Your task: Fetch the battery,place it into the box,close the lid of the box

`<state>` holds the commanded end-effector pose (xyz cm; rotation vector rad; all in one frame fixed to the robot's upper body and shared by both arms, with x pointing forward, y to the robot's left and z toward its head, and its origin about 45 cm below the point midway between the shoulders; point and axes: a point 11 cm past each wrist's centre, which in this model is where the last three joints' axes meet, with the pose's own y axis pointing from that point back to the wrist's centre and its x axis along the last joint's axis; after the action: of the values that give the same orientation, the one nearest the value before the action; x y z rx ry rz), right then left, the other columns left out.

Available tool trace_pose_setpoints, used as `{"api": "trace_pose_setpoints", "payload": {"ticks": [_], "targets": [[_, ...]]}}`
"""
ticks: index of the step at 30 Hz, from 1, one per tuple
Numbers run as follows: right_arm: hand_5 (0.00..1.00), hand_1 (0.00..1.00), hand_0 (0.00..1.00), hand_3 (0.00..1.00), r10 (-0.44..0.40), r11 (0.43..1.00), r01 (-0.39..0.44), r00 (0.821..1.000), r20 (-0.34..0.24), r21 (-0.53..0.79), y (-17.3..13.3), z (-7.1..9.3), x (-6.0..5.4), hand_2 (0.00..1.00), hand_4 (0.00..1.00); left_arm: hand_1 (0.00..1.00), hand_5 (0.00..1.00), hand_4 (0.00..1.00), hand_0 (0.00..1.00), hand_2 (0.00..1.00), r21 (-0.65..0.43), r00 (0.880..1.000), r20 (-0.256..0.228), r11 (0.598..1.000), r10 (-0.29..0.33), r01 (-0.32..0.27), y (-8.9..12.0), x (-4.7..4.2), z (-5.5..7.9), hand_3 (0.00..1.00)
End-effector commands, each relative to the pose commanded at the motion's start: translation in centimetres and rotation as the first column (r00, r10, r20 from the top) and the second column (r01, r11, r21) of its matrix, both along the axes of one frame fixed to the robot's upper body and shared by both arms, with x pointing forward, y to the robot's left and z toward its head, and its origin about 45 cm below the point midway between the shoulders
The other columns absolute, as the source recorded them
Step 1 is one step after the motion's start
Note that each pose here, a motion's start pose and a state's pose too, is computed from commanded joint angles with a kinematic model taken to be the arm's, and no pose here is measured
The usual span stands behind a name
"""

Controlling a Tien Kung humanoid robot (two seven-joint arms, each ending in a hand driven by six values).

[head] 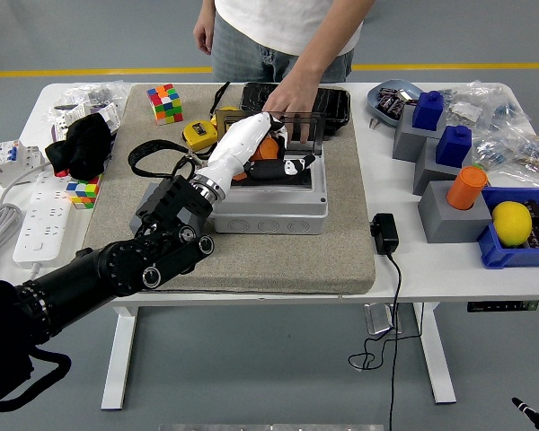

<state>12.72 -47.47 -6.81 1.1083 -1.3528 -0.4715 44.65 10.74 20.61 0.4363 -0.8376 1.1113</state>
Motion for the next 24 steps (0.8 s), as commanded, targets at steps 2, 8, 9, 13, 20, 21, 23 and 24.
{"api": "trace_pose_setpoints", "payload": {"ticks": [2,8,9,13,20,21,23,24], "targets": [[0.998,0.826,0.850,0.817,0.001,1.000,-0.001,1.000,0.003,0.001,0.03,0.02,0.11,0.798,0.998,0.002,0.389,0.823,0.039,0.012,0.023,1.000,0.010,1.000,-0.007,0.006,-0.03,-0.03,-0.06,0.002],[0.998,0.826,0.851,0.817,-0.003,1.000,0.003,1.000,0.001,-0.003,-0.14,0.06,-0.02,0.797,0.998,0.002,0.389,0.823,0.039,0.012,0.063,1.000,0.009,0.998,-0.009,0.008,0.17,0.07,-0.42,0.002],[0.998,0.826,0.851,0.817,-0.004,1.000,0.004,1.000,0.000,-0.004,-0.17,0.05,-0.08,0.797,0.998,0.002,0.389,0.823,0.039,0.012,0.064,1.000,0.006,0.998,-0.007,0.007,0.20,0.09,-0.44,0.002],[0.998,0.826,0.849,0.817,-0.008,1.000,0.008,1.000,0.004,-0.001,-0.14,0.04,-0.07,0.797,0.998,0.002,0.386,0.824,0.040,0.013,0.046,1.000,-0.001,0.999,0.001,-0.001,0.33,0.14,-0.42,0.002],[0.998,0.826,0.850,0.817,-0.009,1.000,0.009,1.000,0.003,-0.006,-0.37,0.14,-0.09,0.797,0.998,0.002,0.386,0.825,0.040,0.013,0.030,1.000,0.010,1.000,-0.006,0.006,0.01,0.20,0.18,0.002],[0.998,0.826,0.850,0.817,-0.008,1.000,0.008,1.000,0.004,-0.006,-0.37,0.15,-0.06,0.797,0.998,0.002,0.386,0.825,0.040,0.013,0.023,1.000,0.008,1.000,-0.004,0.004,0.02,0.21,0.22,0.002],[0.998,0.826,0.850,0.817,-0.008,1.000,0.008,1.000,0.005,-0.005,-0.33,0.15,-0.01,0.797,0.998,0.002,0.384,0.825,0.040,0.013,0.007,1.000,-0.001,1.000,-0.004,0.004,-0.06,0.14,0.21,0.002],[0.998,0.826,0.850,0.817,-0.007,1.000,0.007,1.000,0.005,-0.004,-0.30,0.14,0.01,0.797,0.998,0.002,0.384,0.825,0.040,0.013,0.003,1.000,-0.004,1.000,-0.007,0.007,-0.17,0.07,0.19,0.002]]}}
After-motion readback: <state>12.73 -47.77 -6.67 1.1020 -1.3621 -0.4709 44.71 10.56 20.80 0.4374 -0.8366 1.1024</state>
